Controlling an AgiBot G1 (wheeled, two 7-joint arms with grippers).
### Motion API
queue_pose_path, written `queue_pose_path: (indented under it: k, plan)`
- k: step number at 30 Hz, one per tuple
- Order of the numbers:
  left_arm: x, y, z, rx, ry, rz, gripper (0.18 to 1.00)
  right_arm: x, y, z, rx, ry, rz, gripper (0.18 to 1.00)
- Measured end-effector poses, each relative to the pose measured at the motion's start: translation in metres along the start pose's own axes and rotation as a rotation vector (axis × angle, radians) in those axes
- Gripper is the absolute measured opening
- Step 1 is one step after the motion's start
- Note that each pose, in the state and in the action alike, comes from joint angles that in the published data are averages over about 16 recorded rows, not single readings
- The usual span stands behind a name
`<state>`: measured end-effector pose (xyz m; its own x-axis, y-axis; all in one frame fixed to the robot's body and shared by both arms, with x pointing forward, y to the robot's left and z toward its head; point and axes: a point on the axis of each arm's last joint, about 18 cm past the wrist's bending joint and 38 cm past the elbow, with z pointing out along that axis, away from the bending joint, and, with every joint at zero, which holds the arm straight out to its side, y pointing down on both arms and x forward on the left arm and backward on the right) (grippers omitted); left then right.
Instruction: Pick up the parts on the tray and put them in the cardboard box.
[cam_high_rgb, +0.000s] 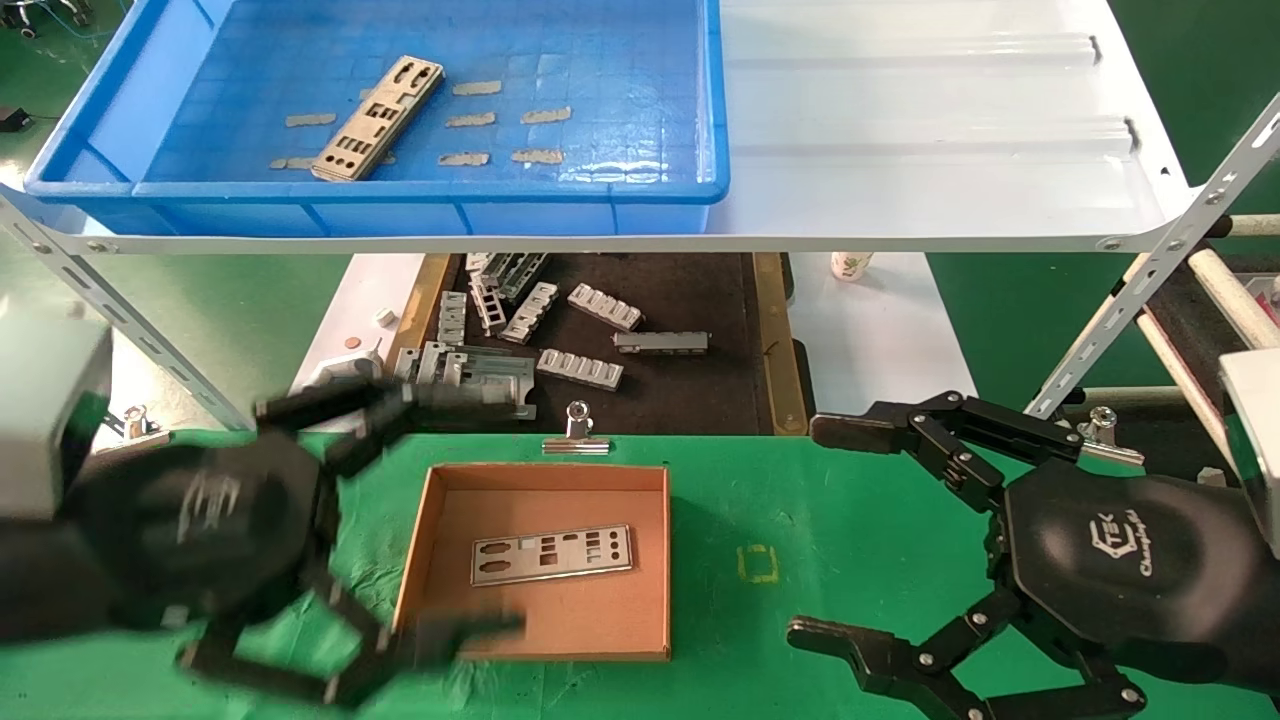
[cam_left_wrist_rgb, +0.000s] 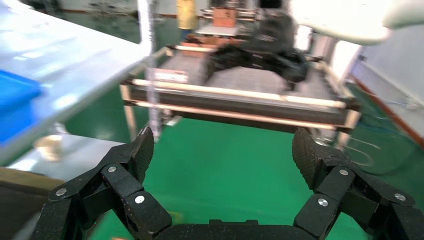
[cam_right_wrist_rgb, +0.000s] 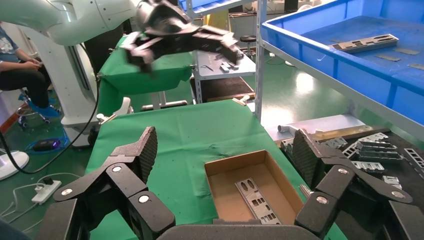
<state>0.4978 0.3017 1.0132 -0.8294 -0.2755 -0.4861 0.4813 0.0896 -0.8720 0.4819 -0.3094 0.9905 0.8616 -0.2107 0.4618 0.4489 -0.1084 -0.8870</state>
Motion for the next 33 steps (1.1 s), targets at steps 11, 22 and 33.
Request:
queue_pose_path:
  k: [11,22,33]
  plan:
    - [-0.095,-0.022,0.018,0.041,-0.277,0.040,1.001,0.000,0.000,0.000,0.000,0.000,0.000,0.894]
    - [-0.186,-0.039,0.023,-0.037,-0.498,0.024,1.001,0.000,0.000,0.000,0.000,0.000,0.000,0.692]
    - [-0.237,-0.049,0.012,-0.167,-0.673,-0.020,1.001,0.000,0.000,0.000,0.000,0.000,0.000,0.431]
